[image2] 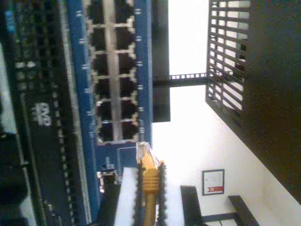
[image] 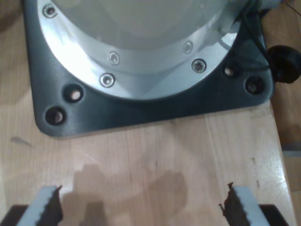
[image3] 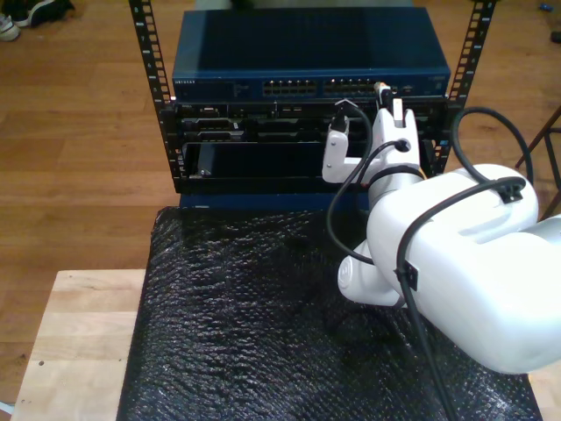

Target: Grab the cable and plug it in

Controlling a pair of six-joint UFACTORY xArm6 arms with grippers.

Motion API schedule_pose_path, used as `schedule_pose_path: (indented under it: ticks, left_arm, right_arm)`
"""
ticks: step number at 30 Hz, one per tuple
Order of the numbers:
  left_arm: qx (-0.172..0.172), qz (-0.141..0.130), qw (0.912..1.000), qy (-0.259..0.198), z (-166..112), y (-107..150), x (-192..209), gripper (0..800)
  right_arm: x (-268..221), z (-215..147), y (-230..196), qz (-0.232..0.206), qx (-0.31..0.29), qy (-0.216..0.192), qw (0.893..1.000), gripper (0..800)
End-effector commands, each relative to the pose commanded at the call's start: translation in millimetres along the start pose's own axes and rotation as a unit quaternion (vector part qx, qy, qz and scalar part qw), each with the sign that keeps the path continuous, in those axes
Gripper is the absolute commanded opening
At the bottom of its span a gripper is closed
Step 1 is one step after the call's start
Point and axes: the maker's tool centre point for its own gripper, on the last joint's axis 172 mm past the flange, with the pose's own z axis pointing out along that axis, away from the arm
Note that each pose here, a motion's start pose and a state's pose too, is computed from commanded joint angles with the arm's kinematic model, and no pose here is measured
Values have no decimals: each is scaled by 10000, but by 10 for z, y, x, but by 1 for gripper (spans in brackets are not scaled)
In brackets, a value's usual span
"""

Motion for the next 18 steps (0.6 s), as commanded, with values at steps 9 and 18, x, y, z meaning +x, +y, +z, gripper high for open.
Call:
schedule_pose_path:
  ticks: [9, 18]
  left_arm:
    - [0, 0, 10000, 0, 0, 0, 0, 800]
    - [0, 0, 10000, -8, -6, 0, -6, 800]
  right_arm:
    - [50, -16, -12, 22, 4, 30, 10000, 0]
    - [110, 60, -103, 17, -15, 47, 10000, 0]
